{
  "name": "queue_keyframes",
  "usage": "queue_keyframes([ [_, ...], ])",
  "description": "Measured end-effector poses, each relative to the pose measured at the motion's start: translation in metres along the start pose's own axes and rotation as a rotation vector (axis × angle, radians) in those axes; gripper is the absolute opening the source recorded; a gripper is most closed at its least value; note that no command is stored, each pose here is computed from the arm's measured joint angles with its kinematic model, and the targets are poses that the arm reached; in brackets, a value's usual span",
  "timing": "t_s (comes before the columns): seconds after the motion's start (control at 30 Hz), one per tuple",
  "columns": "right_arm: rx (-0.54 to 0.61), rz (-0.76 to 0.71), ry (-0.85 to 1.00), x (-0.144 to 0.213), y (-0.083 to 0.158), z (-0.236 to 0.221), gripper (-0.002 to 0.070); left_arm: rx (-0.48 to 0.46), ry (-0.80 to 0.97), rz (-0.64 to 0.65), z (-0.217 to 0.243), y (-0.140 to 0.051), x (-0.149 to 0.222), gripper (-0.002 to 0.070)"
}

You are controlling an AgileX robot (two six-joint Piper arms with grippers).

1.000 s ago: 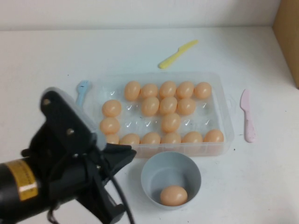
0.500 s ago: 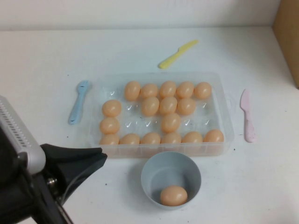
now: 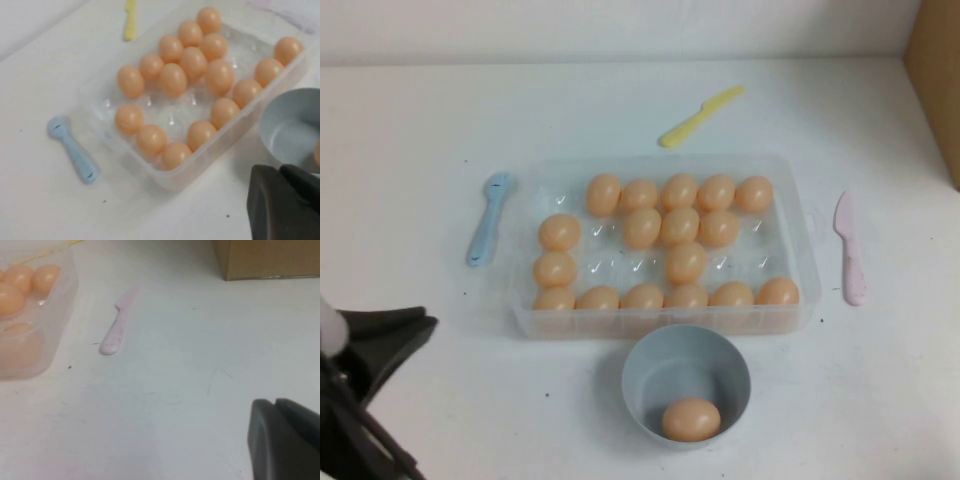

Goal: Take an egg out of the egg box

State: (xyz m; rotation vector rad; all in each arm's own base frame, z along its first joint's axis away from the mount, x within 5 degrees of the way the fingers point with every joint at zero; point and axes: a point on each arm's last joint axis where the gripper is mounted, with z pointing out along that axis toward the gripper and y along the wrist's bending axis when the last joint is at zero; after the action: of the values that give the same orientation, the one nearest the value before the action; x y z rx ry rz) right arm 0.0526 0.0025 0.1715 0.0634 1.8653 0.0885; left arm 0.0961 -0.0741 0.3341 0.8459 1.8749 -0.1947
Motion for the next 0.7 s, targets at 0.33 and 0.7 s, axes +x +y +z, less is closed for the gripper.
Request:
queue_keyframes([
  [0.33,0.0,0.0,0.0,0.0,0.0,0.0,-0.0017,-0.259,-0.219,-0.161,-0.006,0.011,0.066,-0.0002],
  [0.7,0.0,0.0,0.0,0.0,0.0,0.0,-0.0017,-0.569,-0.494,-0.241,-0.012,0.0,0.132,-0.0003],
])
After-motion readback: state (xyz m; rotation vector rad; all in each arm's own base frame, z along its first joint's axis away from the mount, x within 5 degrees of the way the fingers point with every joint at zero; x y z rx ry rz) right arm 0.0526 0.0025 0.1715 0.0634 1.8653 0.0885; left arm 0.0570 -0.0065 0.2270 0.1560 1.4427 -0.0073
